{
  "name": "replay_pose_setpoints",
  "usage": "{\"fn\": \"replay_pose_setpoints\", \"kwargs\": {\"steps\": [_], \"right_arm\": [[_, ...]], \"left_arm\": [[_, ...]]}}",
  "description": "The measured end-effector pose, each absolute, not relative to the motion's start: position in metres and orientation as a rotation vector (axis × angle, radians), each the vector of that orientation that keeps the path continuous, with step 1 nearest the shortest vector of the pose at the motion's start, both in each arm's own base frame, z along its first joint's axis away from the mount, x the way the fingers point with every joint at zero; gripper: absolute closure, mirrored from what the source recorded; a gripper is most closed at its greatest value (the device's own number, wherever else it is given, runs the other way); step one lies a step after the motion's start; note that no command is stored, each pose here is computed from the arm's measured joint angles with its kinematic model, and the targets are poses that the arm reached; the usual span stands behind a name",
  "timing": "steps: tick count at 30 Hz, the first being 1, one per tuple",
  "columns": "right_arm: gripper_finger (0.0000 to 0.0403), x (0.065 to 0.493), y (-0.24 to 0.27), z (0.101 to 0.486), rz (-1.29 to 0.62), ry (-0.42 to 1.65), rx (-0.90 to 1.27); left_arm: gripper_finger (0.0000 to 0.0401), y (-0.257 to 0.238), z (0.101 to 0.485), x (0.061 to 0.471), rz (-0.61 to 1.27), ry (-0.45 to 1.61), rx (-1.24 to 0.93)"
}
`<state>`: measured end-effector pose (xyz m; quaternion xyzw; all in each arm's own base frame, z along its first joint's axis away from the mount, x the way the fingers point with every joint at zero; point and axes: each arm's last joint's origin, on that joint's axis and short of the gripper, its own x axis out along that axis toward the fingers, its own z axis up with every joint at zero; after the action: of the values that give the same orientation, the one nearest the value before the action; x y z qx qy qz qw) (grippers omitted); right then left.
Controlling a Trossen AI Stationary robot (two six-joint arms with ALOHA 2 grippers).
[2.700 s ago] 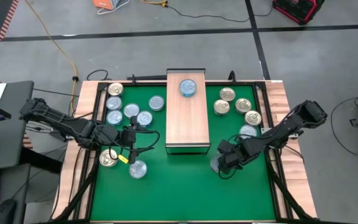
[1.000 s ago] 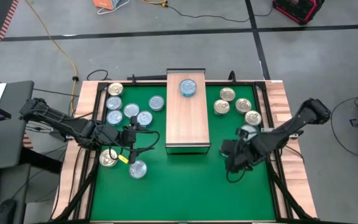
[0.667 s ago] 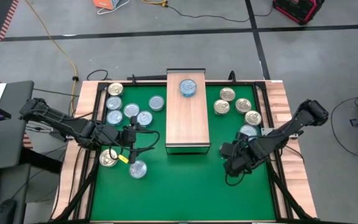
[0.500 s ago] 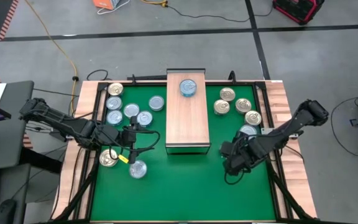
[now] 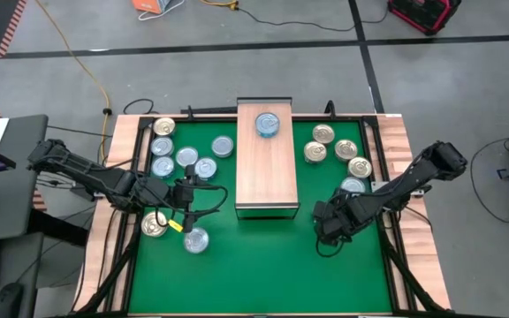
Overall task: Stack canned seafood by type on shelf
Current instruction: Stack the red tuna can on top of the light blue tuna can on the shelf
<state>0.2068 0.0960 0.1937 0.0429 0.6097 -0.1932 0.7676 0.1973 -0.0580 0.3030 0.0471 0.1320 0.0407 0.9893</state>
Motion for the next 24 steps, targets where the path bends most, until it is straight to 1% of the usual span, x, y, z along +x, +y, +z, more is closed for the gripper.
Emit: {"fn": "replay_pose_setpoints", "kwargs": {"steps": [3,7,8,13,15,19,24], "right_arm": [[0.0145,0.205,0.095,0.188,-0.416,1.319,0.095],[0.0228,0.205,0.096,0.187,-0.391,1.323,0.061],[0.0243,0.205,0.096,0.188,-0.386,1.324,0.053],[0.0241,0.209,0.097,0.196,-0.347,1.323,0.009],[0.0241,0.210,0.097,0.203,-0.360,1.320,-0.034],[0.0241,0.210,0.093,0.224,-0.438,1.293,-0.183],[0.0241,0.212,0.079,0.253,-0.622,1.181,-0.447]], "left_arm": [[0.0113,-0.058,0.303,0.197,0.082,0.264,0.094],[0.0113,-0.058,0.304,0.197,0.094,0.256,0.125],[0.0113,-0.057,0.305,0.198,0.102,0.251,0.137],[0.0113,-0.056,0.308,0.198,0.142,0.217,0.160],[0.0113,-0.056,0.308,0.198,0.142,0.218,0.162],[0.0113,-0.056,0.308,0.198,0.154,0.216,0.168],[0.0113,-0.055,0.310,0.198,0.207,0.205,0.194]]}}
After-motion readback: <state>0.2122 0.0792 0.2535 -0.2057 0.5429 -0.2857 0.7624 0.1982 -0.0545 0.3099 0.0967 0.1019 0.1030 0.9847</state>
